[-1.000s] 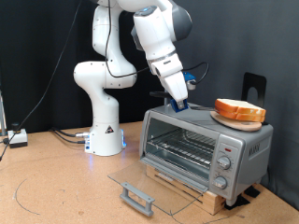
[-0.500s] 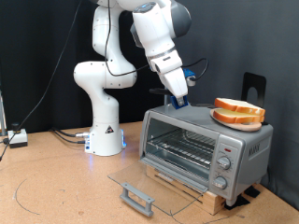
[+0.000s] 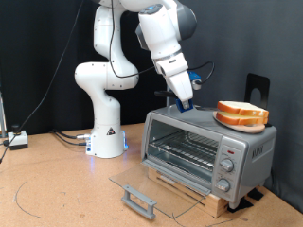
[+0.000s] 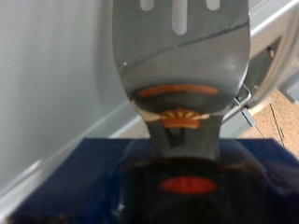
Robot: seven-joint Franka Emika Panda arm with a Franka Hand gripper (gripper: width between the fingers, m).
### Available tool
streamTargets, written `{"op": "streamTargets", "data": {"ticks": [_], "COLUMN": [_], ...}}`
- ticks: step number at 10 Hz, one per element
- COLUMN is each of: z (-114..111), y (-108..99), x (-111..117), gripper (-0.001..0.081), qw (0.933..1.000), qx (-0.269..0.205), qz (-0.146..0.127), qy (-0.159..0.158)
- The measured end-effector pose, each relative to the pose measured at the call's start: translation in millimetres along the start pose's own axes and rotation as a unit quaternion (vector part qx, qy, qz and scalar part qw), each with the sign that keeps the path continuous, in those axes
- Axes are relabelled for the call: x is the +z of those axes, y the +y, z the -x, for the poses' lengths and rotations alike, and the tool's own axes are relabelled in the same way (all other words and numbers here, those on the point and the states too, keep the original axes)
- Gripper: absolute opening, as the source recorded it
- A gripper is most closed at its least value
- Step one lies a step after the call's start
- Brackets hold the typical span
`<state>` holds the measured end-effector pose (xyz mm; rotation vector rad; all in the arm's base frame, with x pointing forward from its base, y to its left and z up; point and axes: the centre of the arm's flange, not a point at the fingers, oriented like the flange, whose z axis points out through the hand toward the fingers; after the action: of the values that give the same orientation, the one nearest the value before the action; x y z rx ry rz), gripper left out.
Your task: Make a piece of toast with the oven
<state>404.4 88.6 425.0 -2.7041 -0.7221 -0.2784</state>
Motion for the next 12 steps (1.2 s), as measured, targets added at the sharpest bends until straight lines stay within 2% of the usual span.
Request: {"op": "streamTargets", "data": {"ticks": [4,7,12], "z": [-13.1,-19.6,-26.1], "y": [-34.1,-53.9,-56.2], "x": [21.2,33.6,33.4], "gripper": [0.0396,0.0396,0.0396], "qw": [0.9998,0.9999,0.9995], "qx": [-0.013,-0.007,0.001], "qz": [-0.012,-0.008,0.006], "qy": [0.005,0.006,0.032]}}
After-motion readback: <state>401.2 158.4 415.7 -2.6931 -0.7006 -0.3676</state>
